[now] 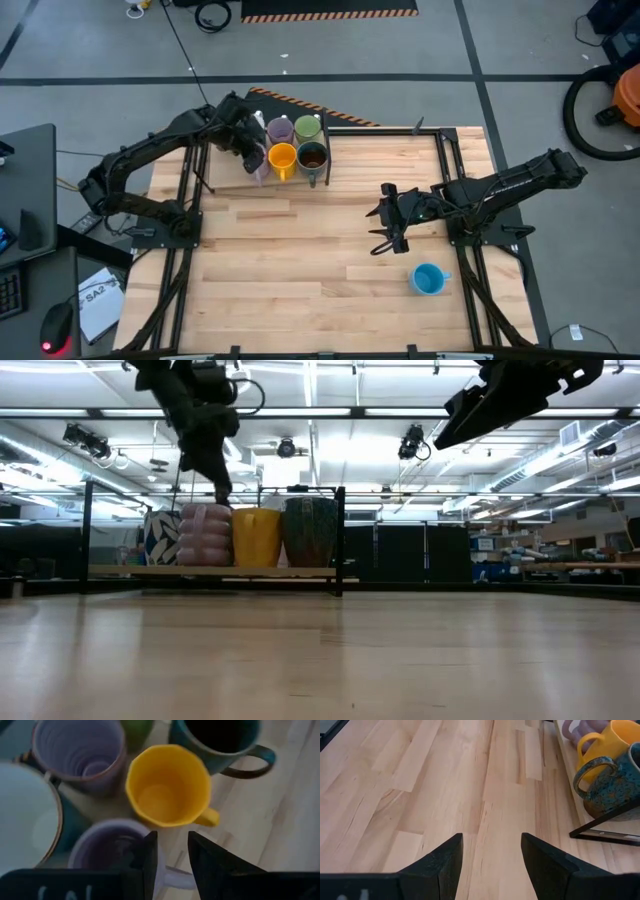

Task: Place coffee mugs
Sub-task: Put the blue mug on the shelf

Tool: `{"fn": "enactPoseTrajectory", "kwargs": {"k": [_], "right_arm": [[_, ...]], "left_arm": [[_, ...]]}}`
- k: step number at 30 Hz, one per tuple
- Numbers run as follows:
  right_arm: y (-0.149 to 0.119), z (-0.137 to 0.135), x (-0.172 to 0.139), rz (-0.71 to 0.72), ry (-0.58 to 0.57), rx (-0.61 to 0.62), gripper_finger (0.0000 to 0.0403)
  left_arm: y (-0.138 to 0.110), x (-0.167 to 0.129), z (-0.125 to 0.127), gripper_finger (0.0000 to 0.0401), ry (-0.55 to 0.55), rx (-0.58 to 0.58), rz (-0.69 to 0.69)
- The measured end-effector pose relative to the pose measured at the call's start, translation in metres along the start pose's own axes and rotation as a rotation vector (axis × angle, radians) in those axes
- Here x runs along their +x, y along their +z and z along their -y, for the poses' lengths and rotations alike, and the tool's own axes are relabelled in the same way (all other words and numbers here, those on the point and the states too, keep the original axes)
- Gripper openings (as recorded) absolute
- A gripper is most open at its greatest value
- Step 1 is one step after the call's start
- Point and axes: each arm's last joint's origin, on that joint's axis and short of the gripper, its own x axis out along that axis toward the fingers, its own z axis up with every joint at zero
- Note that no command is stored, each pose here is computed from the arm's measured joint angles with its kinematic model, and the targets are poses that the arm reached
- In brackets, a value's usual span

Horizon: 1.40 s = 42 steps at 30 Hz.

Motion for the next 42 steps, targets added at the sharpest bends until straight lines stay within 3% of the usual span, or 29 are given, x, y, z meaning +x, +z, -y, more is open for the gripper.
{"fn": "enactPoseTrajectory", "kwargs": {"k": [4,10,15,20,28,35,42], "right_arm": [[-0.002,0.000,0.000,-0.020,0.003,-0.004,0.0206],[-0.002,-0.002,-0.008,-0.120,0.039,-0.010,0.0206],[-0.001,-0.011,-0.024,-0.245,0.111,-0.029,0.0206],[-0.009,-0.027,-0.028,-0.377,0.195,0.027,0.0206],[-0.022,-0.057,-0.014,-0.607,0.250,0.012,0.0206],[-0.005,-0.080,-0.015,-0.650,0.264,-0.039,0.0206],[-0.015,-0.098,-0.010,-0.774,0.275,-0.125,0.0206]], "left_arm": [[0.008,-0.004,0.020,0.0114,-0.034,0.122,0.023],[0.012,-0.003,0.069,0.0114,-0.108,0.316,0.053],[0.011,-0.004,0.108,0.0114,-0.163,0.354,0.108],[0.009,-0.006,0.133,0.0114,-0.236,0.305,0.146],[0.011,-0.009,0.148,0.0114,-0.282,0.320,0.214],[0.012,-0.009,0.146,0.0114,-0.230,0.313,0.227],[0.012,-0.009,0.146,0.0114,-0.221,0.321,0.228]]}}
